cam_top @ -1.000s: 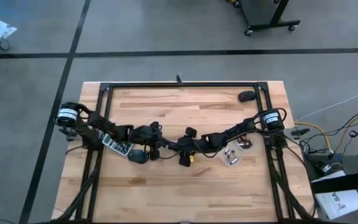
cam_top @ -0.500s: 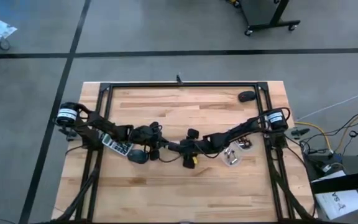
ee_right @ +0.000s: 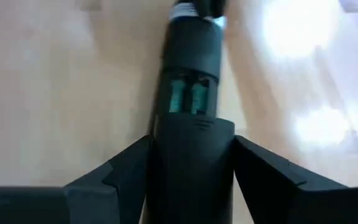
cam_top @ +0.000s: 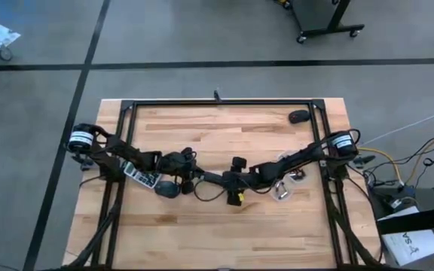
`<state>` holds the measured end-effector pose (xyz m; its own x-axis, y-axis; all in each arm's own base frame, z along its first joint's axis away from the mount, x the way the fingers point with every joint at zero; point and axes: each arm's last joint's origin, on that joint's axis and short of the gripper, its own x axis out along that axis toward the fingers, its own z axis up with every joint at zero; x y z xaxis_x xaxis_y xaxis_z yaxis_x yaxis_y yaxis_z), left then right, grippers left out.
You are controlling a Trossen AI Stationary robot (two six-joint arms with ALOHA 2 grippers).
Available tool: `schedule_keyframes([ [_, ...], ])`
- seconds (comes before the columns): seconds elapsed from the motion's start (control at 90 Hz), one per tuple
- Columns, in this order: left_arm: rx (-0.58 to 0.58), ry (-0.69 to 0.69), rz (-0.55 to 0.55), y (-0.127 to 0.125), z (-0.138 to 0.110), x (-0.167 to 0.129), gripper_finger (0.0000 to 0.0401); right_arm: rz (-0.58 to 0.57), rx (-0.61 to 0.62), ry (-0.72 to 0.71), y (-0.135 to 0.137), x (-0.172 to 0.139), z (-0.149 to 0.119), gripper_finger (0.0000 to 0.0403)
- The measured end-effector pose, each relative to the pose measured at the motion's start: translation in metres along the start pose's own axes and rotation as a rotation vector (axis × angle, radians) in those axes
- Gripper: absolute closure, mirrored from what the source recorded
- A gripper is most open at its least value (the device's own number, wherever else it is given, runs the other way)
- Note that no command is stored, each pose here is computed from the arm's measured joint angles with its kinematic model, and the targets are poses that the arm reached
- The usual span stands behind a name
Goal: Insert battery
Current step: Open the remote battery compartment, then insert the silver battery into the remote battery compartment
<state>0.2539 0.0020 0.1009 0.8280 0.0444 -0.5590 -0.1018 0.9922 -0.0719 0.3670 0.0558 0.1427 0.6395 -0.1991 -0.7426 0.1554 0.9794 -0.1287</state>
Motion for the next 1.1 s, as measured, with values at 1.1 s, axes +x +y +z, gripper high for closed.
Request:
schedule_keyframes([
  [1.1,0.027,-0.002,0.0,0.0,0.0,0.0,0.0379,0.05,0.111,-0.081,-0.079,-0.007,0.023,0.0149],
])
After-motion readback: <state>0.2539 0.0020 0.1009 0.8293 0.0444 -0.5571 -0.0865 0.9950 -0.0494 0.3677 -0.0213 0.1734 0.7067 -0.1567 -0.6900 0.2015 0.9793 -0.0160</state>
